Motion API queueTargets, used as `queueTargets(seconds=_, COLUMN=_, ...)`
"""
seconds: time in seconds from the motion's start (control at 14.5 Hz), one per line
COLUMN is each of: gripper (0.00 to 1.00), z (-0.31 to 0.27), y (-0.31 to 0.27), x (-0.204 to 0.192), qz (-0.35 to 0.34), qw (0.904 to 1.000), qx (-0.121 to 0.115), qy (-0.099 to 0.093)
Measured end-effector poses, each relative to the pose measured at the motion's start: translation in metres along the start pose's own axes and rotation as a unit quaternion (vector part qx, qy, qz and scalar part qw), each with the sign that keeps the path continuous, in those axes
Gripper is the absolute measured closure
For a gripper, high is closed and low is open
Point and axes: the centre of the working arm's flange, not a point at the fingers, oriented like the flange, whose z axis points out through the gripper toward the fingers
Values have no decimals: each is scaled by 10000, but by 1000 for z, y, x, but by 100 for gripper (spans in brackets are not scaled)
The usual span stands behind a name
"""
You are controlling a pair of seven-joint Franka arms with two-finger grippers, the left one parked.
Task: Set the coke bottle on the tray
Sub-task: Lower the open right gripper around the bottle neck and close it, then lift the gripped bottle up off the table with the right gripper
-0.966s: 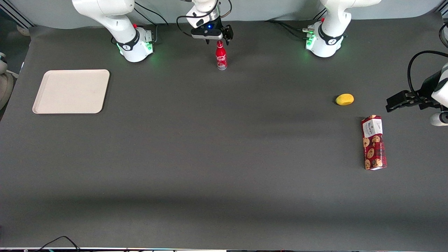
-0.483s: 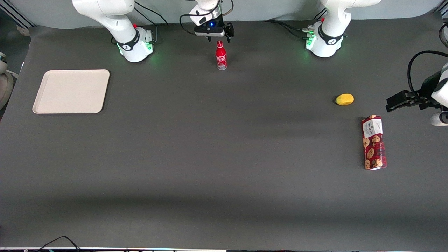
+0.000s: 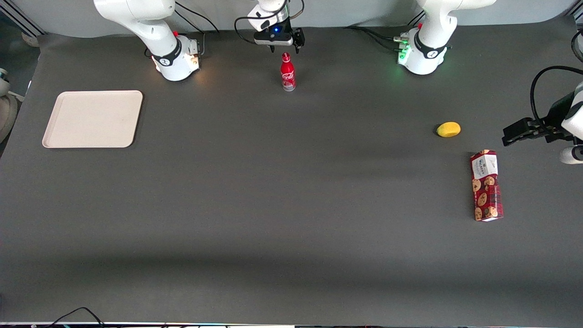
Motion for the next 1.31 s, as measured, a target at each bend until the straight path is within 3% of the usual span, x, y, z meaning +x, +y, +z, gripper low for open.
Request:
queueTargets(seconds=0.55, gripper=0, z=0, y=1, x=16, qz=103, qw=9999, qx=-19, qy=70)
queueTargets(seconds=0.69, gripper=4, z=0, y=1, x=18, qz=116, qw=9999, qx=-20, qy=77)
queueTargets(seconds=0.9, gripper=30, z=0, y=1, x=18, qz=115, qw=9999, qx=-20, qy=78)
queueTargets(seconds=0.97, gripper=46, z=0, y=1, x=18, qz=115, qw=9999, qx=-17, qy=78)
queueTargets(seconds=1.03, gripper=54, z=0, y=1, x=18, qz=116, qw=9999, qx=-14, qy=79)
queueTargets(seconds=1.24, gripper=59, z=0, y=1, x=18, qz=116, qw=9999, qx=-9, qy=81)
queueTargets(seconds=1.31, gripper=65, z=0, y=1, x=18, qz=116, qw=9999, qx=-6, qy=82)
